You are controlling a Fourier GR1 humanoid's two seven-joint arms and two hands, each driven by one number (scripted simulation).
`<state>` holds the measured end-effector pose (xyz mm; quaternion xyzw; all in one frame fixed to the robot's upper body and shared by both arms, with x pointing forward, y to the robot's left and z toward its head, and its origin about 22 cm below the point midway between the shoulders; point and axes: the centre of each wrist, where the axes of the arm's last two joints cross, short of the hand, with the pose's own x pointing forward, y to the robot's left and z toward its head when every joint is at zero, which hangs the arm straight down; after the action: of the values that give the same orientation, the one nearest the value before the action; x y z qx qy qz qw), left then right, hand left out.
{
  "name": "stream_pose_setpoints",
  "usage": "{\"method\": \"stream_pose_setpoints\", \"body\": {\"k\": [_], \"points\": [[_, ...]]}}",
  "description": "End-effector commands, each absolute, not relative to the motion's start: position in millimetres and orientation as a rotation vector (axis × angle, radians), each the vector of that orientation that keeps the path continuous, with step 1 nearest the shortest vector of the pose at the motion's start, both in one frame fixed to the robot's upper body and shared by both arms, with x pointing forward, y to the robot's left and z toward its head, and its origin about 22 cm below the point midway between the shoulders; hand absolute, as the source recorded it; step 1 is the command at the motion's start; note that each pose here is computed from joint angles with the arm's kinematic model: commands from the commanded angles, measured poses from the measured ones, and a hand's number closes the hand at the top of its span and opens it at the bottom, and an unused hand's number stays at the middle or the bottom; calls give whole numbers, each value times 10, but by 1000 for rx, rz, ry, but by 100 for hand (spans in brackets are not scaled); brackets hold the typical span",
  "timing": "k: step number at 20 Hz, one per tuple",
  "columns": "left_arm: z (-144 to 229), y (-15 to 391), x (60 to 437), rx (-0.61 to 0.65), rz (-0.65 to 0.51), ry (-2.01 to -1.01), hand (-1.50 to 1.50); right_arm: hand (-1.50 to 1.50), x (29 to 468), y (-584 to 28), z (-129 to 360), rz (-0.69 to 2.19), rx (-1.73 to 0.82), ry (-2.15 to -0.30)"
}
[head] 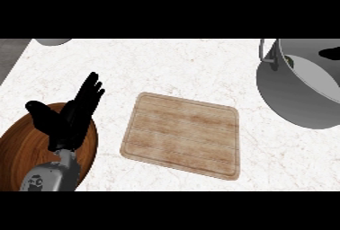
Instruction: Pick the squash from the cutting board and place it in the pot
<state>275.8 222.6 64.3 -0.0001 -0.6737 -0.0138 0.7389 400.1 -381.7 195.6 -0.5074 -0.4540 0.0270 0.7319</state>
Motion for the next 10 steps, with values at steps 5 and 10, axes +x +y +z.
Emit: {"method": "stream_pose_setpoints", "body": {"k": [5,10], "points": [[832,2235,2742,0,-21,-1485,0,-150,4015,-3904,1863,-240,-1092,-1270],[640,2284,2558,-18,-17,-1476,0,-150,3788,-4349,2208,-452,-1208,-1369]]}}
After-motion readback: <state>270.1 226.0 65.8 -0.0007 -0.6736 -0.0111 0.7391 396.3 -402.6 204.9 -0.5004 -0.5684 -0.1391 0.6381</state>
